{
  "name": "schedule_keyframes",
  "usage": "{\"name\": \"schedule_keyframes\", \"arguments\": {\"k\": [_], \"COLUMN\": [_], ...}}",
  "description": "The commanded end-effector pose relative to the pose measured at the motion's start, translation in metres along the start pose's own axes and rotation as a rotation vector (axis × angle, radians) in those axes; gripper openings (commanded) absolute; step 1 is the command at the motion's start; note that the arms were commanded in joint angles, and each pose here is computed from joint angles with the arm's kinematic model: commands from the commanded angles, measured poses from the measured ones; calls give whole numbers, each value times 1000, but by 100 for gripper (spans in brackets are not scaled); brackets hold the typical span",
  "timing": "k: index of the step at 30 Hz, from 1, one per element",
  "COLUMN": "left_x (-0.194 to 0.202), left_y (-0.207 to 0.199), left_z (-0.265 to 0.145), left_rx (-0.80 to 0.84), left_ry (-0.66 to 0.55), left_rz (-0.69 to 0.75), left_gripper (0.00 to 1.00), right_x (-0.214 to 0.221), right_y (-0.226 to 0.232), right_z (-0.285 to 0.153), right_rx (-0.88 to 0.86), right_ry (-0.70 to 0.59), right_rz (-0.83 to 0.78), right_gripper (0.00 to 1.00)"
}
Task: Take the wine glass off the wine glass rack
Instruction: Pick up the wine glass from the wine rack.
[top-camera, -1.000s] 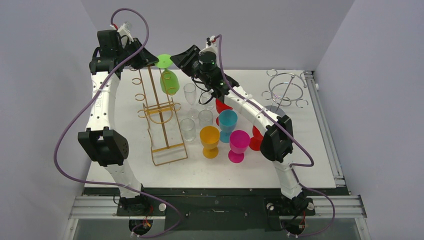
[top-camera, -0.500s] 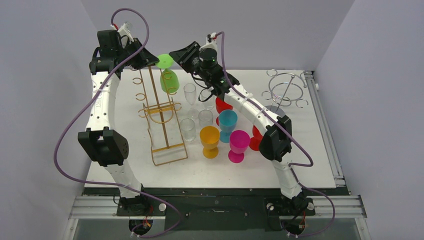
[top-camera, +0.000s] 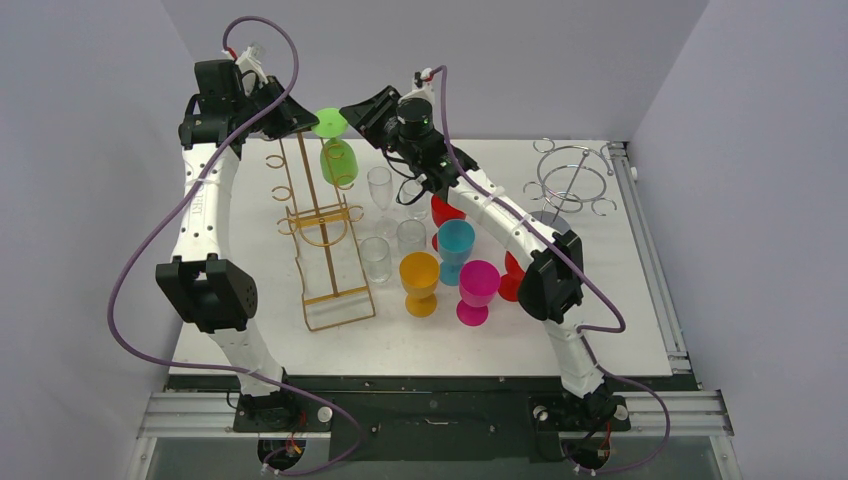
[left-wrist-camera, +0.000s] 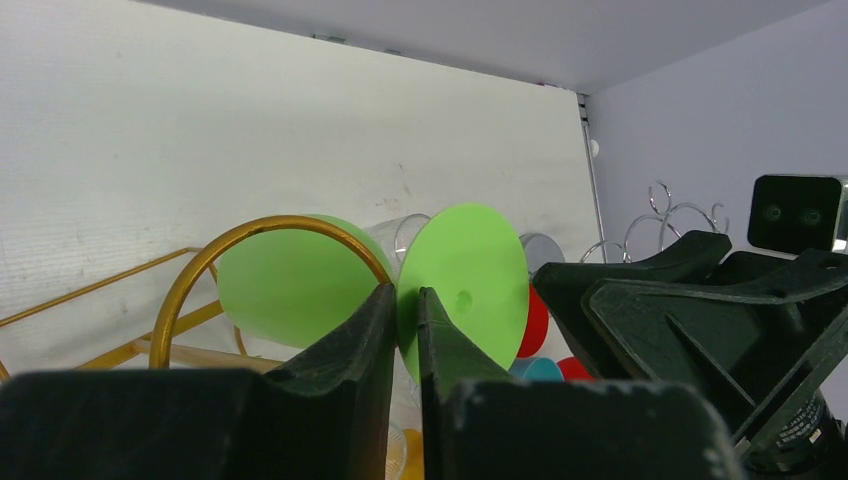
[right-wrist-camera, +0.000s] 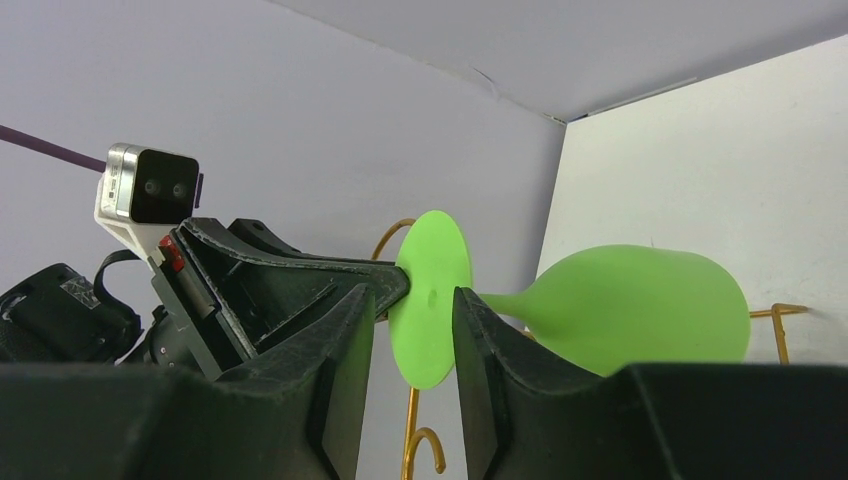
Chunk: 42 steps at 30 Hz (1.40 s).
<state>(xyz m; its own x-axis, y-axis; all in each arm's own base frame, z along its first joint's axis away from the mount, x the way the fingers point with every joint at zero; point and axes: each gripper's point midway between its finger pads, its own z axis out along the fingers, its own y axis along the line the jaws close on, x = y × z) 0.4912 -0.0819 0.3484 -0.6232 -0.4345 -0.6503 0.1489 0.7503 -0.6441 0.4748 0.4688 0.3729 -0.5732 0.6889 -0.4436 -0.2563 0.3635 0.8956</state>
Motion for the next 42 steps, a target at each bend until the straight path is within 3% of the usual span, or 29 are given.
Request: {"name": "schedule_keyframes", "arguments": {"k": [1, 19, 30, 37, 42], "left_x": [26, 27, 27, 26, 24], "left_y": [14, 15, 15, 14, 13], "left_z": [0, 1, 1, 0, -2], "left_rx": [-51, -53, -52, -51, -52], "left_ry": [90, 93, 93, 91, 85], "left_rz": [-33, -36, -36, -34, -32], "left_gripper": [7, 7, 7, 7, 10], "right_x": [-12, -7, 6, 3, 0], "right_y": [7, 3, 9, 19, 23], "right_z": [-3, -2, 5, 4, 3], "right_rx": [-13, -18, -69, -104, -115], "right_ry": [-34, -20, 38, 30, 27], "right_rz": [-3, 9, 58, 82, 116], "right_gripper": [32, 32, 22, 4, 0]}}
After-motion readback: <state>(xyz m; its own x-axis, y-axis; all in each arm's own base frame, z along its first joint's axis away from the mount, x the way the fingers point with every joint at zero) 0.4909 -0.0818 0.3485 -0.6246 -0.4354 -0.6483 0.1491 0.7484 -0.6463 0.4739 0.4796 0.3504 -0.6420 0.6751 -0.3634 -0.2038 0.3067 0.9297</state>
